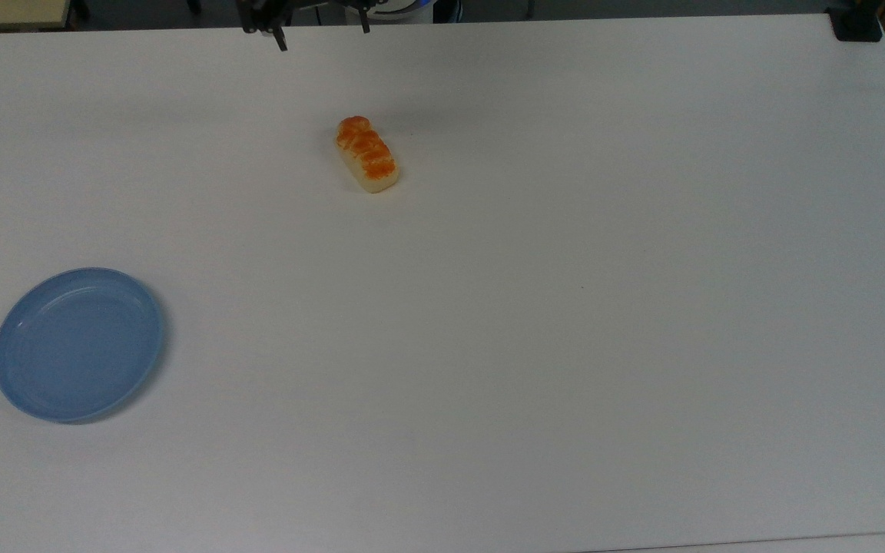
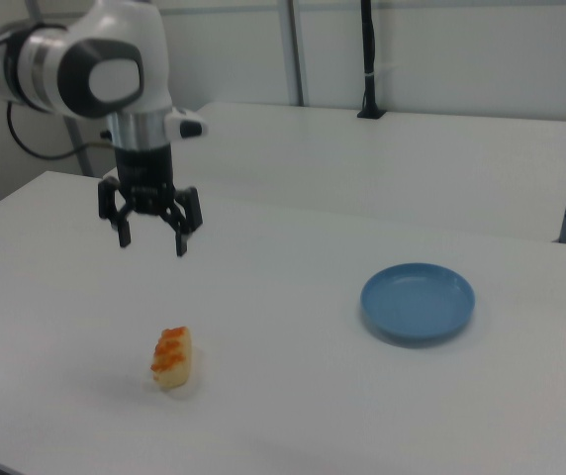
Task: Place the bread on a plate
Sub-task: 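Move the open gripper down over the orange-topped bread roll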
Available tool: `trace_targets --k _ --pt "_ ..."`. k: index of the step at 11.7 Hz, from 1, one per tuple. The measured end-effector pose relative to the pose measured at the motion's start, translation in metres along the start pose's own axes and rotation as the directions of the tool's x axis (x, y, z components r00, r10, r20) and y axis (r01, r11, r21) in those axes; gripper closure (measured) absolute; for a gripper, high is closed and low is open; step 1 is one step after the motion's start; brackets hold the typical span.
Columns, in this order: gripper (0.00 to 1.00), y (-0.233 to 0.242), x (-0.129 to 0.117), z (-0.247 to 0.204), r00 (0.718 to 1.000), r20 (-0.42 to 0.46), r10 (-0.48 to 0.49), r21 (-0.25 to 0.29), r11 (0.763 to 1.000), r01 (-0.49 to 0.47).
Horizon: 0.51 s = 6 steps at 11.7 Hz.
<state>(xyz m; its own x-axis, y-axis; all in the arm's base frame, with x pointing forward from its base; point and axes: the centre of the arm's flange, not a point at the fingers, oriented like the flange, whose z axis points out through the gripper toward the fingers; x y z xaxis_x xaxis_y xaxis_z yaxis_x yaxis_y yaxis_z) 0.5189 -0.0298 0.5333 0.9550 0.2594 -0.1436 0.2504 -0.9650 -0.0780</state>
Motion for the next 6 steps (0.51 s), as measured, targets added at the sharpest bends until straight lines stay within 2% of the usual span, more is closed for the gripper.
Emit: trace_targets --k 3,5,6 --pt "0.00 0.014 -0.010 0.038 0.987 0.061 -0.148 0.038 0.989 0.146" --pt "0.00 0.019 -0.016 0.058 0.953 0.091 -0.289 0.067 0.957 0.284" --pt "0.00 0.023 -0.019 0.067 0.939 0.100 -0.329 0.075 0.943 0.323"
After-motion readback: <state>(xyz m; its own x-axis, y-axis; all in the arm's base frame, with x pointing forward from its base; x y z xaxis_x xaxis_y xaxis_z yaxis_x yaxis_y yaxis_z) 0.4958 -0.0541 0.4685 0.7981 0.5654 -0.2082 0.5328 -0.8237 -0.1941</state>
